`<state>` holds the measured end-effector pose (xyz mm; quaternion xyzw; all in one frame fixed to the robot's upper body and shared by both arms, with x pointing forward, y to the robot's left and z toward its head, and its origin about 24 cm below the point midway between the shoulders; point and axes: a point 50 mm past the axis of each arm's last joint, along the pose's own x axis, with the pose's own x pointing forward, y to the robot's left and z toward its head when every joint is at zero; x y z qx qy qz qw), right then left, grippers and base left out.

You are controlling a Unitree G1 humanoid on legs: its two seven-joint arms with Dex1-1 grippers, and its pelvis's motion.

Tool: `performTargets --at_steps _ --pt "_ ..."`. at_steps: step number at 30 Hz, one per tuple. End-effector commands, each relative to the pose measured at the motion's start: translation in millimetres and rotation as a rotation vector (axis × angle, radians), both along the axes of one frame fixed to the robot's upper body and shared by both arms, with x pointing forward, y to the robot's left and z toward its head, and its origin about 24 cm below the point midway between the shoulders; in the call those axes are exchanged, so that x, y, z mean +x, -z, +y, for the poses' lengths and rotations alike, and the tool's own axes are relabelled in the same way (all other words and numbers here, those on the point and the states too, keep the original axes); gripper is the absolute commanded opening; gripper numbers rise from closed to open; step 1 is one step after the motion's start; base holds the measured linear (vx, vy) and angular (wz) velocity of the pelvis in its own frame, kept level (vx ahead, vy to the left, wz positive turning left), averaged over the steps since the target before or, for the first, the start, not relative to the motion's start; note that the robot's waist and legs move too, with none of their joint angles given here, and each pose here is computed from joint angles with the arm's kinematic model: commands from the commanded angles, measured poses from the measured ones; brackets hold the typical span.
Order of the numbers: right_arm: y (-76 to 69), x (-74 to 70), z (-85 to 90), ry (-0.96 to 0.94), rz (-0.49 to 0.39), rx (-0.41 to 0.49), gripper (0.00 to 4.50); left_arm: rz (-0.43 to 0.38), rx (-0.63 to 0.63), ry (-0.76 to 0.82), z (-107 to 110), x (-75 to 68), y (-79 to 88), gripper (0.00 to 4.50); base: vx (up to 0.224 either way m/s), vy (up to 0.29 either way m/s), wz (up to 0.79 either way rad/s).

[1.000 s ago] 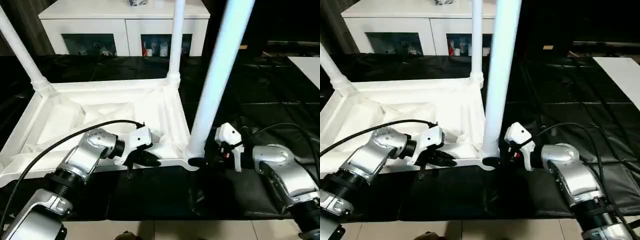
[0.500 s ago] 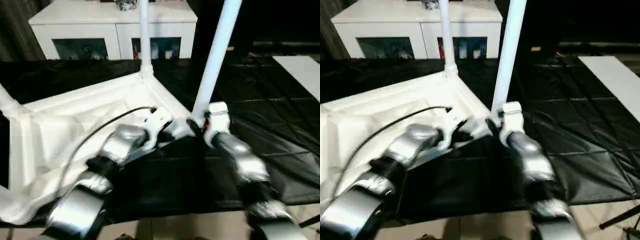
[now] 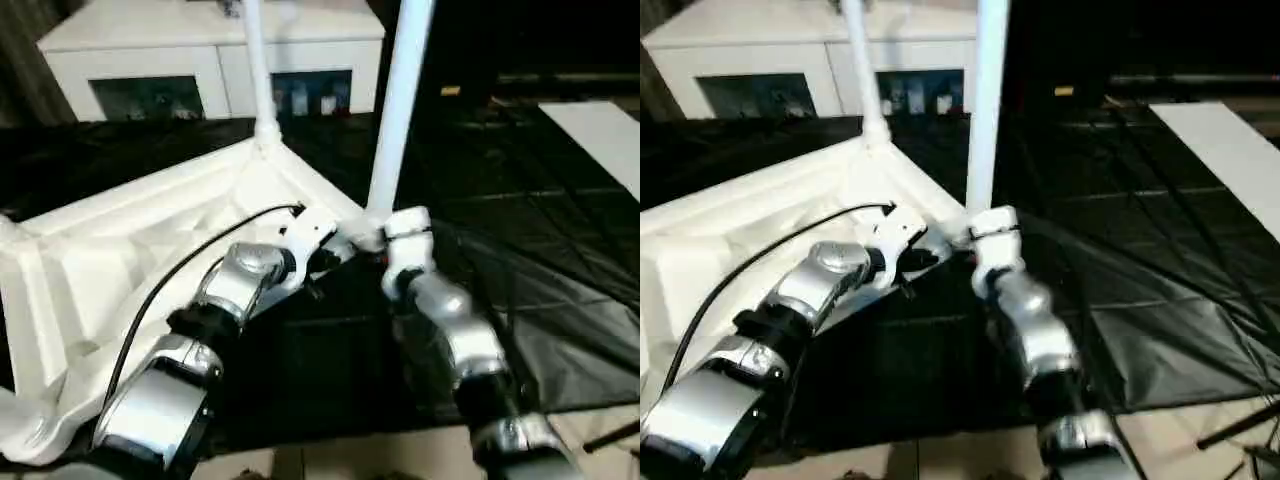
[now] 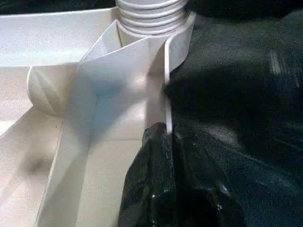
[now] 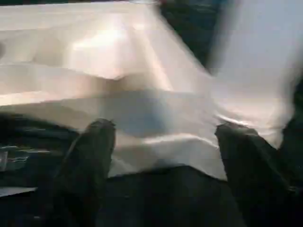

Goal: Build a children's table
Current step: Rotate leg to tighten

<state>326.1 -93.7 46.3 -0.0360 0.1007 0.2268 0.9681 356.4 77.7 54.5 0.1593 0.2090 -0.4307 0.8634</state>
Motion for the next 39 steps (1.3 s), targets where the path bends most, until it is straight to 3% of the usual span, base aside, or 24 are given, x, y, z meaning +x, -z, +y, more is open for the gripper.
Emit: performTargets --at_steps 1,3,8,12,17,21,24,38,39 --pt "-14.5 1.1 -15.0 -0.001 -0.052 0.004 3.80 -0.012 -0.009 0.064 2.0 -5.1 1.5 0.00 0.000 0.000 0.00" --pt "-18.3 -6.5 -35.0 -0.075 -0.052 -0.033 4.24 -0.011 0.001 0.108 10.7 -8.7 1.7 0.00 0.000 0.000 0.00" --pt "-23.5 -30.2 -65.9 -0.365 -0.015 -0.176 4.45 0.019 -0.027 0.293 24.6 -26.6 -2.6 0.00 0.000 0.000 0.00" --pt "-34.8 -44.0 -83.3 -0.477 0.034 -0.188 4.45 0.050 -0.012 0.388 34.1 -37.1 -2.7 0.00 0.000 0.000 0.00" --pt "-44.4 -50.9 -102.4 -0.518 0.082 -0.210 4.45 0.108 -0.010 0.532 42.9 -52.5 -5.9 0.00 0.000 0.000 0.00" --pt "-39.0 -51.8 -96.8 -0.561 0.099 -0.215 4.45 0.128 -0.024 0.601 41.7 -59.0 -10.5 0.00 0.000 0.000 0.00" --pt "-31.5 -53.4 -86.8 -0.614 0.137 -0.191 4.45 0.122 -0.007 0.607 40.0 -57.9 -12.5 0.00 0.000 0.000 0.00" --pt "-22.5 -49.2 -70.2 -0.688 0.175 -0.149 4.45 0.126 0.009 0.621 38.0 -56.9 -14.6 0.00 0.000 0.000 0.00" --pt "-22.1 -48.0 -69.0 -0.686 0.173 -0.145 4.29 0.127 0.009 0.622 37.8 -56.9 -14.6 0.00 0.000 0.000 0.00"
